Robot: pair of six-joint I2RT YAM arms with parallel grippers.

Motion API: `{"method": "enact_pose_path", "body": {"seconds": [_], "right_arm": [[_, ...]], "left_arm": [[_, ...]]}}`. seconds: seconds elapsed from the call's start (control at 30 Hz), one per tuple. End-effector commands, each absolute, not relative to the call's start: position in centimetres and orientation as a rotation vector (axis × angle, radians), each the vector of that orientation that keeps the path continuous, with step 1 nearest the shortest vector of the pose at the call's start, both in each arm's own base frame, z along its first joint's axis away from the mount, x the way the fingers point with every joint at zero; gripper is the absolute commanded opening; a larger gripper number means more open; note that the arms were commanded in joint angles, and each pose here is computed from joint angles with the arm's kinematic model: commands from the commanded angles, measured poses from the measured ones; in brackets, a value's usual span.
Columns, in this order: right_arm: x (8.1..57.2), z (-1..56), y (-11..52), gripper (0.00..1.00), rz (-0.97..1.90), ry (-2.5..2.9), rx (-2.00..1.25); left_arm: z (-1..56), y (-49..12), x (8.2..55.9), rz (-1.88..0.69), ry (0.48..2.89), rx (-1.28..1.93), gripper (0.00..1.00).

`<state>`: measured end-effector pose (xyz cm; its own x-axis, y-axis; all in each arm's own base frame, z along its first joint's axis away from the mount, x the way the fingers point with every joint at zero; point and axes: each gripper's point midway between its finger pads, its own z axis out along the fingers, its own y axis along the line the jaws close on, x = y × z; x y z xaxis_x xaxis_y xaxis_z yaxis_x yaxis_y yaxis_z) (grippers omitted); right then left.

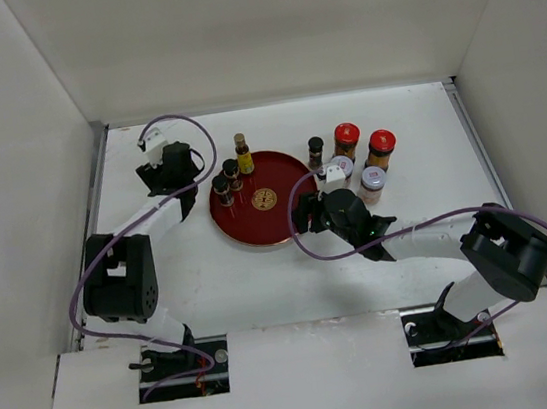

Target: Organize the condiment bottles

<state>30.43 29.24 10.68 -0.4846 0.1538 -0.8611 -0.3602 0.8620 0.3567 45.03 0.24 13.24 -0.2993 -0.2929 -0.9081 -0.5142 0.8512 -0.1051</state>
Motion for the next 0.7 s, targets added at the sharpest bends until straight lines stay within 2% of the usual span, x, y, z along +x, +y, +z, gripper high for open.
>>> {"method": "enact_pose_path", "body": {"seconds": [0.0,0.1,0.13,0.17,0.23,0.3,0.53,0.67], "right_arm": [[31.0,13.1,30.9,0.68,0.684,1.924,-0.145],[31.0,13.2,30.8,0.68,0.677,1.922,-0.148],[31.0,13.1,30.8,0.68,0.682,1.923,-0.144],[31.0,13.1,30.9,0.68,0.684,1.924,-0.145],[31.0,13.0,30.9,0.68,0.679,1.929,-0.148],[31.1,13.2,30.8,0.68,0.675,1.920,-0.148],[31.1,13.2,30.8,0.68,0.675,1.918,-0.144],[31.1,13.1,30.8,0.68,0.676,1.925,-0.141]], "left_arm": [[13.8,0.1,46.1,0.228,1.888,-0.595,0.69],[13.1,0.2,45.9,0.225,1.895,-0.606,0.65],[12.9,0.3,45.8,0.224,1.901,-0.608,0.54],[12.9,0.3,45.8,0.224,1.901,-0.608,0.54],[14.1,0.6,45.2,0.214,1.863,-0.627,0.40],[15.4,0.5,44.5,0.188,1.827,-0.637,0.36],[20.0,-2.6,39.0,0.077,1.755,-0.551,0.34],[20.9,-3.4,35.3,0.097,1.780,-0.482,0.34]]}}
